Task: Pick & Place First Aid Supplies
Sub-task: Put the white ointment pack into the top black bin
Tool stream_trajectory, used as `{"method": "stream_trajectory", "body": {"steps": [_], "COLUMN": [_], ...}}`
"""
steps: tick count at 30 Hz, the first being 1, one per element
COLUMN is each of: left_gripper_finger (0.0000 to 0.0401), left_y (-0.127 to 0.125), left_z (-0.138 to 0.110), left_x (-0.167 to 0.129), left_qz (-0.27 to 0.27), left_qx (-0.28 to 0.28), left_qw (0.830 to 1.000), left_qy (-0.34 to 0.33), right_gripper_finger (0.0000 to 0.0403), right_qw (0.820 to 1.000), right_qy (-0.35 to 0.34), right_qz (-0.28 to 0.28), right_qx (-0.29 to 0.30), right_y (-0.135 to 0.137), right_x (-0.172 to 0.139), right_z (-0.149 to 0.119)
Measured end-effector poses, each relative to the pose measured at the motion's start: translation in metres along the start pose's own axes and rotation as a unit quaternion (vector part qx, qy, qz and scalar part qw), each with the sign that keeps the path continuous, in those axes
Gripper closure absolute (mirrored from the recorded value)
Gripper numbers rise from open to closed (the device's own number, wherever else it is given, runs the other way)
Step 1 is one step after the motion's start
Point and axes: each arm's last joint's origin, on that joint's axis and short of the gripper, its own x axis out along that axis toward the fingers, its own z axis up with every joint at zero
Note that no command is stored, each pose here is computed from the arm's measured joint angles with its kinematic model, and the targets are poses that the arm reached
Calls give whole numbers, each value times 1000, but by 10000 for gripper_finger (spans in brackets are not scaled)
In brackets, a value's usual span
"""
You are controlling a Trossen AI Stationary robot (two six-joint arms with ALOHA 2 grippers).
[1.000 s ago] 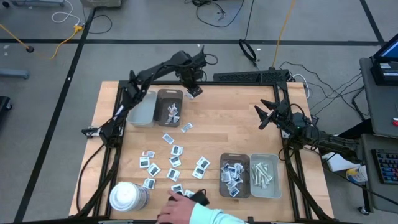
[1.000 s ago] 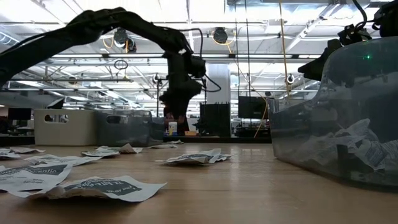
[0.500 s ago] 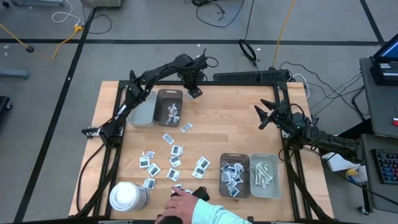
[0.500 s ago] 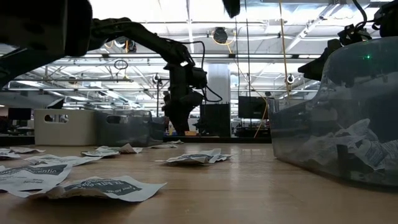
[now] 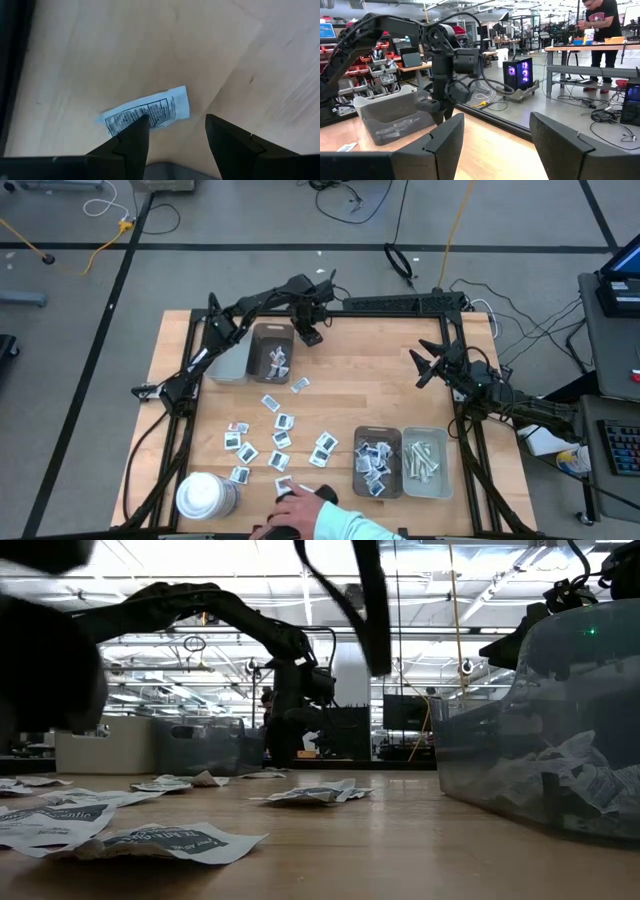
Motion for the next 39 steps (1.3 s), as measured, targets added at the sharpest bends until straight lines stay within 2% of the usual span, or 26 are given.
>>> {"method": "stream_trajectory", "body": {"steps": [5,8,11,15,17,27,39], "left_gripper_finger": [202,222,273,364,390,399,400], "left_y": [0,0,0,0,-1,-1,-6], "left_z": [0,0,0,0,0,1,1], "left_x": [4,5,5,6,7,6,-25], "left_qz": [-2,-2,1,-4,-5,-4,-10], "left_qx": [5,9,14,21,26,29,41], "left_qw": [1000,1000,1000,1000,1000,1000,999], "left_qy": [10,9,11,14,14,9,-21], "right_gripper_finger": [182,181,182,183,182,183,183], "right_qw": [1000,1000,1000,1000,1000,1000,1000], "right_qy": [0,0,0,0,0,0,0], "right_qz": [0,0,0,0,0,0,0], "right_qx": [0,0,0,0,0,0,0], "right_y": [0,0,0,0,0,0,0], "right_x": [0,0,0,0,0,0,0], "right_z": [0,0,0,0,0,0,0]}}
